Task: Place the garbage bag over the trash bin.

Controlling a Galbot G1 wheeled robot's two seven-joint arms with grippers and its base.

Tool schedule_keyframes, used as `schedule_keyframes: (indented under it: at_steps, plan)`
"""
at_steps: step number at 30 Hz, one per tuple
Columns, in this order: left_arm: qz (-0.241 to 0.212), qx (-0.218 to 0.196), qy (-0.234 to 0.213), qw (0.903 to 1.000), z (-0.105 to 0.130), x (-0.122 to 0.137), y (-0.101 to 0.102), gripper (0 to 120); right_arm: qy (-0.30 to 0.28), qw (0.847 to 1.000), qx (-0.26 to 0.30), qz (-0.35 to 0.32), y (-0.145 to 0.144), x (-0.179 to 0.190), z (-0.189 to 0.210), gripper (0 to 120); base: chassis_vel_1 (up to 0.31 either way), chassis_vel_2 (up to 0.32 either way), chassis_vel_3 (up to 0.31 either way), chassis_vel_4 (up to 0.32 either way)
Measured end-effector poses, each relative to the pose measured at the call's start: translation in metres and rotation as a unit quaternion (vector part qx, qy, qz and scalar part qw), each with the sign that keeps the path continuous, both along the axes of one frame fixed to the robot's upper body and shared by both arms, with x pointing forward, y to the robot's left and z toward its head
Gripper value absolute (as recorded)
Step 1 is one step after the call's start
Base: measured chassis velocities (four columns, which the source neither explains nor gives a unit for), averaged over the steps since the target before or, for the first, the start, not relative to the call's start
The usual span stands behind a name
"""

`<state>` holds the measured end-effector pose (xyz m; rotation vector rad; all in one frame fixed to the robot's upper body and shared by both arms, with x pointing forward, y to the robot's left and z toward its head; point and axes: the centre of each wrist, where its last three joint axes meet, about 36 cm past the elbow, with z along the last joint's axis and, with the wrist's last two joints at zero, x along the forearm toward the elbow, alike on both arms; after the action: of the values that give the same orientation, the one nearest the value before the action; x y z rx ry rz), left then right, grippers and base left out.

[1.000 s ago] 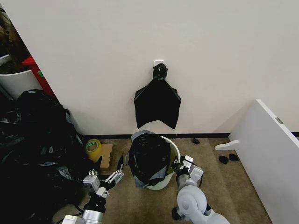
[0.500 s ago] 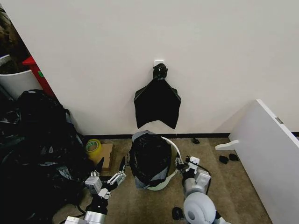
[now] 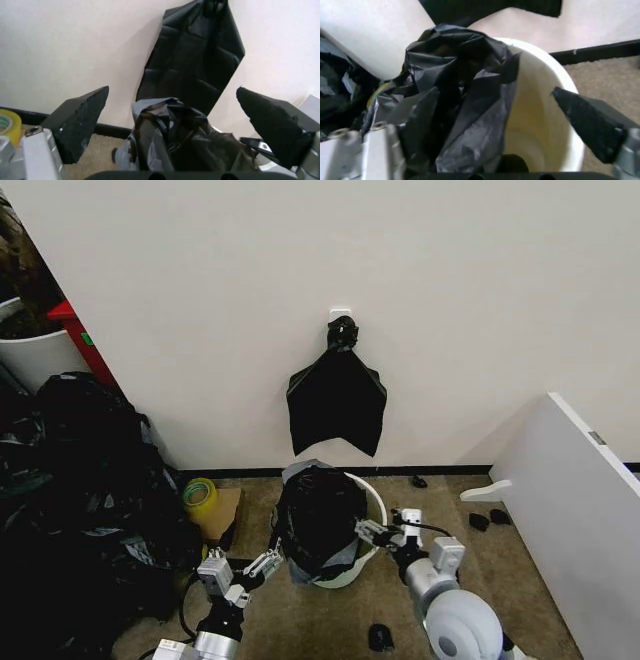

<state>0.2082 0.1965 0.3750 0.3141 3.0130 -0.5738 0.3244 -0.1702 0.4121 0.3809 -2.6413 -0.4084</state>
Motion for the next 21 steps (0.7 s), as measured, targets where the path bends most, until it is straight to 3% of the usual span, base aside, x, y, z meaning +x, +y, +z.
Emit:
schedule_keyframes:
  at_steps: [2,6,7,8,12,13,16,21]
  plan:
    - [0.003,-0.001,0.005,1.0,0.0,0.0,0.002,100,0.007,1.0,0.0,0.006,0.004,0.013,-0.003,75,0.0,0.0,0.0,0.0]
    - [0.005,-0.002,0.009,0.9999,0.0,0.001,0.003,100,0.019,1.0,-0.002,0.007,0.006,0.022,-0.005,68,0.0,0.0,0.0,0.0]
    - [0.006,-0.001,0.012,0.9999,0.0,0.002,0.003,100,0.023,1.0,-0.005,0.006,0.007,0.026,-0.007,58,0.0,0.0,0.0,0.0]
    - [0.006,-0.001,0.012,0.9999,0.0,0.002,0.003,100,0.023,1.0,-0.005,0.006,0.007,0.026,-0.007,58,0.0,0.0,0.0,0.0]
    - [0.01,0.017,0.084,0.9963,0.006,0.007,-0.003,100,0.035,0.999,-0.015,-0.002,0.004,0.033,-0.012,38,0.0,0.0,0.0,0.0]
    - [0.01,0.017,0.084,0.9963,0.006,0.007,-0.003,100,0.035,0.999,-0.015,-0.002,0.004,0.033,-0.012,38,0.0,0.0,0.0,0.0]
    - [0.004,0.022,0.122,0.9923,0.02,0.022,-0.006,98,0.035,0.999,-0.019,-0.002,0.002,0.033,-0.013,25,0.0,0.0,0.0,0.0]
    - [0.002,0.044,0.129,0.9906,0.037,0.056,-0.005,97,0.032,0.999,-0.023,-0.001,0.001,0.032,-0.011,10,0.0,0.0,0.0,0.0]
